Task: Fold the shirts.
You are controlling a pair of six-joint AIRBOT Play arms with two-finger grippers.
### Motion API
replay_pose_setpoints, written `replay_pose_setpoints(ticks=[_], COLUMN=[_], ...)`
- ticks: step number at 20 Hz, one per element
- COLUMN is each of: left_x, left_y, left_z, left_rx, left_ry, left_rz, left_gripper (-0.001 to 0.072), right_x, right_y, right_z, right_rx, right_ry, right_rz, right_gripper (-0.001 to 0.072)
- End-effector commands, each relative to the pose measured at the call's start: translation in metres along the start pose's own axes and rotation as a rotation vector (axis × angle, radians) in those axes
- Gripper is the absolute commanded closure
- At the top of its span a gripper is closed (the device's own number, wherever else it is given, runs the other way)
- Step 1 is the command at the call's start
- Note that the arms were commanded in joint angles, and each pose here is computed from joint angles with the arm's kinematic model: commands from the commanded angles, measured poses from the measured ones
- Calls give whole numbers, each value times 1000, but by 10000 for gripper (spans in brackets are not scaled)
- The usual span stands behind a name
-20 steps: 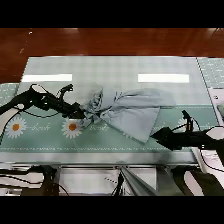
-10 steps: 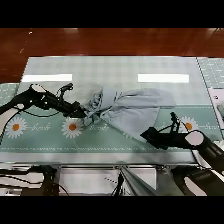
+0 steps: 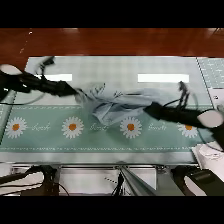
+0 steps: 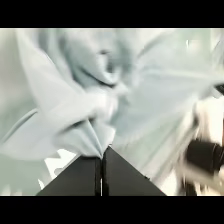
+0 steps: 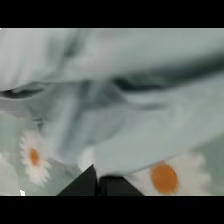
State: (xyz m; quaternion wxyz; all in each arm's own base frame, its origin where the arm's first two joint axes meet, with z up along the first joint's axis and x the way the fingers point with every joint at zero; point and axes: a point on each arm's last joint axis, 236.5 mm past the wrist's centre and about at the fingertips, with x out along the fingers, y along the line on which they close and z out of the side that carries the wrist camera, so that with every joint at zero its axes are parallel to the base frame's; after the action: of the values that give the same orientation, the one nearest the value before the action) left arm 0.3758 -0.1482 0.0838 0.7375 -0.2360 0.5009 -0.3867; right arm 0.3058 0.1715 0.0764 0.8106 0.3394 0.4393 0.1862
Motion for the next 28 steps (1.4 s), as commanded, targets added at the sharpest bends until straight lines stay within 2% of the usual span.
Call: replay_pose_setpoints(ticks=[1,3,6,8,10,13,16,21,24,28], left_x=[-118,-190,-277,-319,-342,-360,-362,-350,-322,-284], left_y=[-129,-212,-328,-377,-395,-407,-416,-376,-332,-257], left_z=[69,83,72,51,32,2,-30,-56,-63,-38], left_rx=[340,542,794,879,907,930,972,851,688,481], left_ry=[-355,-583,-927,-1092,-1161,-1200,-1179,-1034,-845,-591], left_rz=[9,94,194,270,379,514,608,733,720,664], left_gripper=[676,676,676,676,676,676,676,676,676,676], right_x=[-126,-211,-320,-373,-410,-430,-418,-403,-378,-311], right_y=[81,128,197,226,246,255,245,197,161,96], right_z=[102,144,164,160,150,131,108,92,83,87], right_rx=[-272,-353,-478,-554,-615,-634,-617,-540,-475,-424], right_ry=[-354,-596,-873,-1010,-1100,-1108,-990,-840,-672,-258], right_rz=[3,0,22,-1,-25,-56,-96,-270,-363,-486], right_gripper=[690,690,690,690,690,690,691,690,691,691])
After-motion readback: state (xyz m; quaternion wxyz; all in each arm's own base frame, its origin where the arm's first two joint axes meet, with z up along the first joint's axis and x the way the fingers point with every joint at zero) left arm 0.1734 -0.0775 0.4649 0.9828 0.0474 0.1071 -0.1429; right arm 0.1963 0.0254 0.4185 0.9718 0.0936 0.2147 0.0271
